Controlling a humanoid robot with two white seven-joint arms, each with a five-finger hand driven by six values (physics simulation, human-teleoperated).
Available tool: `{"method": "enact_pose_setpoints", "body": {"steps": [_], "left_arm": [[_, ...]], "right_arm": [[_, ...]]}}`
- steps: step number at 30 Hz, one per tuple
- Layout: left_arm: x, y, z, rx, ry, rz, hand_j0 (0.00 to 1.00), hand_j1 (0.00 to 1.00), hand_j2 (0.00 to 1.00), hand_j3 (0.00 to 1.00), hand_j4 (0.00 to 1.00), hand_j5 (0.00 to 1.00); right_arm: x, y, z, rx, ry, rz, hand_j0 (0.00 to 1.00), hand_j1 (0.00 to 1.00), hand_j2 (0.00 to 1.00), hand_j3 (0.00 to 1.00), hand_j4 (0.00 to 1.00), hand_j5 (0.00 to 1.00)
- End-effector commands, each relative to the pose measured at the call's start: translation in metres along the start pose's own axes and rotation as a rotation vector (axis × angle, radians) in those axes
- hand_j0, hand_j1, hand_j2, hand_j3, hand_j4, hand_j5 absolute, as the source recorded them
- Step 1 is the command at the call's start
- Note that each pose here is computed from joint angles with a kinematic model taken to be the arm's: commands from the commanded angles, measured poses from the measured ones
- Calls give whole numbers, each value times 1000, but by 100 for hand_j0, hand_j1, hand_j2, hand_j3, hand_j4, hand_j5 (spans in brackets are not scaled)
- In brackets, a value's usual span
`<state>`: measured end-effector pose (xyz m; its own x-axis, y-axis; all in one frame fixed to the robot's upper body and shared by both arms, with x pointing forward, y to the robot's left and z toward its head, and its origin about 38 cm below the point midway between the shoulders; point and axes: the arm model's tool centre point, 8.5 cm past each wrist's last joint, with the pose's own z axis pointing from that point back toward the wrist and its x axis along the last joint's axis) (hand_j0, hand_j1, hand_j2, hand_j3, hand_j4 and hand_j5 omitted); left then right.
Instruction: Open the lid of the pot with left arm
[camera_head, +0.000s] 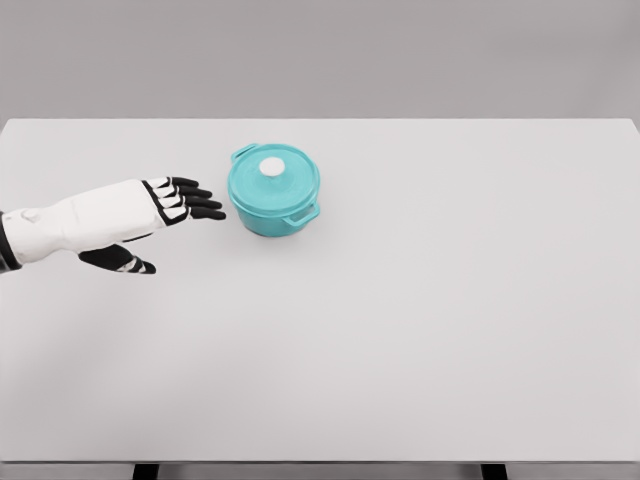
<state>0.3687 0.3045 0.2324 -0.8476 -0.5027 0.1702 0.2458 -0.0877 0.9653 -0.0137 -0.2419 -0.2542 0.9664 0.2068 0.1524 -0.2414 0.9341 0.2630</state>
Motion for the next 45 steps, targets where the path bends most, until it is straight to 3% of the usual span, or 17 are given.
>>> {"method": "enact_pose_setpoints", "body": {"steps": [1,4,6,9,14,18,21,22,27,29,31,37,40,45], "left_arm": [[0,0,0,4,-1,9,100,100,100,100,100,100],[-8,25,-6,22,3,-44,100,100,100,100,100,100],[-15,44,-35,47,-33,-64,100,100,100,100,100,100],[-11,48,-69,50,-98,-36,100,100,100,100,100,100],[-19,58,-115,34,-136,8,100,100,100,100,100,100],[-33,48,-136,-6,-112,38,100,100,100,100,100,100],[-36,71,-137,-108,-103,-21,100,100,100,100,100,100],[-36,80,-137,-95,-109,-16,100,100,100,100,100,100],[-35,82,-154,-216,-113,-46,100,100,100,100,100,100],[-37,82,-170,-219,-114,-33,100,100,100,100,100,100],[-45,78,-172,-227,-89,-16,100,100,100,100,100,100],[-44,80,-173,-221,-92,-13,100,100,100,100,100,100],[-60,79,-177,-230,-38,-6,100,100,100,100,100,100],[-70,71,-188,-257,1,-2,100,100,100,100,100,100]], "right_arm": [[-1,0,0,5,4,5,100,100,100,100,100,100],[-3,1,0,1,6,-3,100,100,100,100,100,100],[-2,1,0,1,4,-2,100,100,100,100,100,100],[-3,1,0,1,6,-3,100,100,100,100,100,100],[-2,1,0,1,4,-2,100,100,100,100,100,100],[-2,1,0,1,4,-4,100,100,100,100,100,100],[-3,1,0,1,4,-4,100,100,100,100,100,100],[-3,1,0,1,6,-3,100,100,100,100,100,100],[-3,1,0,1,6,-3,100,100,100,100,100,100],[-3,1,0,1,6,-3,100,100,100,100,100,100],[-3,1,0,1,6,-3,100,100,100,100,100,100],[-2,1,0,1,4,-2,100,100,100,100,100,100],[-3,1,0,1,6,-3,100,100,100,100,100,100],[-3,1,0,1,6,-3,100,100,100,100,100,100]]}}
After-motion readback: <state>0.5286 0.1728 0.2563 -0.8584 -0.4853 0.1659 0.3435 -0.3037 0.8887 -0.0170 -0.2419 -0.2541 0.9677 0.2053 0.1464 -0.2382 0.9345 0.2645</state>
